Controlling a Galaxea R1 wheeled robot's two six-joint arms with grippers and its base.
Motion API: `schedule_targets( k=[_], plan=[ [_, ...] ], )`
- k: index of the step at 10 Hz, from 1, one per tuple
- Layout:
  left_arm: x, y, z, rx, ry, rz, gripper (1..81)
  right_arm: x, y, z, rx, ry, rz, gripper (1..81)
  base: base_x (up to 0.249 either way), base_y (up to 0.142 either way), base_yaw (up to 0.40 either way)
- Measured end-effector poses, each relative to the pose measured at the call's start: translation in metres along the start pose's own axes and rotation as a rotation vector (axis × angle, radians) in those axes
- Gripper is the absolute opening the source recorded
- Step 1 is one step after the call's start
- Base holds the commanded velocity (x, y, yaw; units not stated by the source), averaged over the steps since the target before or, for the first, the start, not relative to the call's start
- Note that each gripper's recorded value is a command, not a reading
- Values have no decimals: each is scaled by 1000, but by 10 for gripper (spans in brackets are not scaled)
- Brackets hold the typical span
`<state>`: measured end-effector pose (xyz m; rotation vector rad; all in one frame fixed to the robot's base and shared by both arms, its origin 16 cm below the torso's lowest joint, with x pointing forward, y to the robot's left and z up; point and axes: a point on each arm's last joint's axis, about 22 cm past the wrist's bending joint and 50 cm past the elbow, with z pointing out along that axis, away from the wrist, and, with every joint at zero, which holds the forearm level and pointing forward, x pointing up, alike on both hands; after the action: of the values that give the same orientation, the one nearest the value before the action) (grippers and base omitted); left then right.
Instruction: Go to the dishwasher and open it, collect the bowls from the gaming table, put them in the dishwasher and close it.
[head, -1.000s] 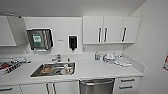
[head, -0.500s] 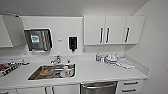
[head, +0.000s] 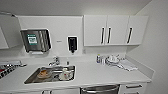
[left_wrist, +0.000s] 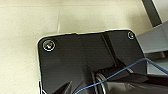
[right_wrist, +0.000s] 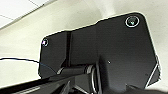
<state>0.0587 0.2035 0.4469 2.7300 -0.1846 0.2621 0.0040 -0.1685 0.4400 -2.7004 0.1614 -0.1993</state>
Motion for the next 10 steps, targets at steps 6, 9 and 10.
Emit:
schedule_targets(
  k=[6,9,10],
  plan=[
    [2,-1,0,0,2,0,811,1,-2,1,2,1,0,811,119,0,0],
    [5,-1,0,1,6,1,811,-2,-2,1,2,-3,1,811,25,0,0],
    [7,-1,0,1,9,2,811,0,-2,1,2,0,1,811,0,0,0]
  ],
)
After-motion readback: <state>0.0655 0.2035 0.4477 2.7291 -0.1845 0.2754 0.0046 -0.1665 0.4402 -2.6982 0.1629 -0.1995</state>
